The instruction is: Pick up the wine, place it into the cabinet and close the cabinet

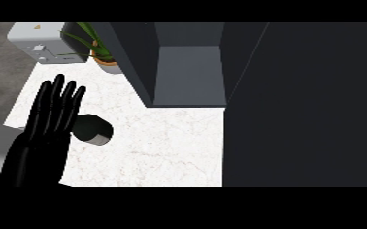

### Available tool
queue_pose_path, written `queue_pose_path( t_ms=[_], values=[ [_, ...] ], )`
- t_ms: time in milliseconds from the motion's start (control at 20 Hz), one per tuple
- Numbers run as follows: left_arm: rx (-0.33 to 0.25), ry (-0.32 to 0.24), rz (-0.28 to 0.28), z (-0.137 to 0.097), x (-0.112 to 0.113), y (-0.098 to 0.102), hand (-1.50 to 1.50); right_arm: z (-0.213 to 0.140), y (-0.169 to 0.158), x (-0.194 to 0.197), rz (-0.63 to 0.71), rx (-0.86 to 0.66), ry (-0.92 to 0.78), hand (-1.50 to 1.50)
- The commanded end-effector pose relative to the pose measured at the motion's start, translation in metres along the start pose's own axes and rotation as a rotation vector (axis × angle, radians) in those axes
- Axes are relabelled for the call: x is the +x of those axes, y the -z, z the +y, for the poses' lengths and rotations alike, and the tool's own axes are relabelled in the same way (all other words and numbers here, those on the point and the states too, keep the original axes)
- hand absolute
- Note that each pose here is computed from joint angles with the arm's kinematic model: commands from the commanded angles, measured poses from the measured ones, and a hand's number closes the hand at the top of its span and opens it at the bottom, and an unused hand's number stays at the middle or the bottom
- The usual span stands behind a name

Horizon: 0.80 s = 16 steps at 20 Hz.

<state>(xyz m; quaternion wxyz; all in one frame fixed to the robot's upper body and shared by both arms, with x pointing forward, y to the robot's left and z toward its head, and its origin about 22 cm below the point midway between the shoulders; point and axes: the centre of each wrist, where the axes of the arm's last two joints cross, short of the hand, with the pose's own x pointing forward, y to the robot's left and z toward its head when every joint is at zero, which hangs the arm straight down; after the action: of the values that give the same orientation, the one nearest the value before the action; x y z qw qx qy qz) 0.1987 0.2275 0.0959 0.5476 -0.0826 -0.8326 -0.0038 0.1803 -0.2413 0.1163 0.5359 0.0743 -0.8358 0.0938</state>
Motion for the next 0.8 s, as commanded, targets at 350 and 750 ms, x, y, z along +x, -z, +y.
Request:
queue_pose_path(
  t_ms=[350,750],
  values=[
    [-0.013,-0.161,0.045,-0.036,0.037,-0.022,-1.50,0.009,-0.021,0.057,0.053,0.105,0.056,-1.50],
    [0.032,-0.173,0.013,-0.037,0.065,-0.003,-1.50,0.011,0.000,0.059,0.053,0.127,0.056,-1.50]
  ],
)
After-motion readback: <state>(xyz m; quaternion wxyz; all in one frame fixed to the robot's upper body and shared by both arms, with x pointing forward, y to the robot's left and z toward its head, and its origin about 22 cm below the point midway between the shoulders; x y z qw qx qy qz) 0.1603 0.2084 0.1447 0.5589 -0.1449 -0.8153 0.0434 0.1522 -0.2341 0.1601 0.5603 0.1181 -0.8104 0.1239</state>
